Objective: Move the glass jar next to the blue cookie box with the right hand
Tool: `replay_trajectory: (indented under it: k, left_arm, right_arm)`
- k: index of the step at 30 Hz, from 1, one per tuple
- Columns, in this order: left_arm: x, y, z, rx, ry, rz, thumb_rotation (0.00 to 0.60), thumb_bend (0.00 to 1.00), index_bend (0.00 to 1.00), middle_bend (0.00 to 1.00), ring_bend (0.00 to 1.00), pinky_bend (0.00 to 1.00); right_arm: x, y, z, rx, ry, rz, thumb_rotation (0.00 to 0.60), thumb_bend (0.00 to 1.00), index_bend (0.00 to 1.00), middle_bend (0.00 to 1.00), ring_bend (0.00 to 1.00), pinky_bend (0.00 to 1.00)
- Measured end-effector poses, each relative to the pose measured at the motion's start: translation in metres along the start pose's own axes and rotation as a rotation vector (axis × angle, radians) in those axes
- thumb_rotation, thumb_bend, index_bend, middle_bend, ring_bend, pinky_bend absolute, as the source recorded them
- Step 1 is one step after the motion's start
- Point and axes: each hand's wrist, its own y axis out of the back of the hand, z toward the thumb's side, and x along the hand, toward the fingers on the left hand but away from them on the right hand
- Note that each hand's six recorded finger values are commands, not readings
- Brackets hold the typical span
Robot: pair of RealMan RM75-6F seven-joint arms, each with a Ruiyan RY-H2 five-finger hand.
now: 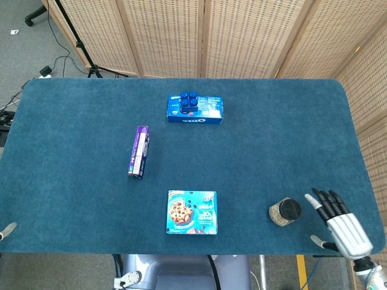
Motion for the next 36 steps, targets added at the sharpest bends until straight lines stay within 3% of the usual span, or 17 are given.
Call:
replay_trajectory:
  k: [14, 23, 36]
  left_arm:
    - [0.002, 0.003, -0.006, -0.017, 0.02, 0.008, 0.6, 0.0, 0.0, 0.0, 0.0, 0.0]
    - [0.004, 0.003, -0.007, -0.018, 0.027, 0.005, 0.6, 0.0, 0.0, 0.0, 0.0, 0.0]
    - [0.004, 0.002, -0.007, -0.017, 0.029, 0.003, 0.6, 0.0, 0.0, 0.0, 0.0, 0.0]
  right_arm:
    - [-0.036, -0.021, 0.036, 0.107, 0.104, -0.149, 0.6, 0.0, 0.0, 0.0, 0.0, 0.0]
    - [-0.038, -0.035, 0.038, 0.183, 0.101, -0.085, 0.6, 0.0, 0.0, 0.0, 0.0, 0.0]
    - [-0.063, -0.043, 0.037, 0.193, 0.074, -0.057, 0.6, 0.0, 0.0, 0.0, 0.0, 0.0]
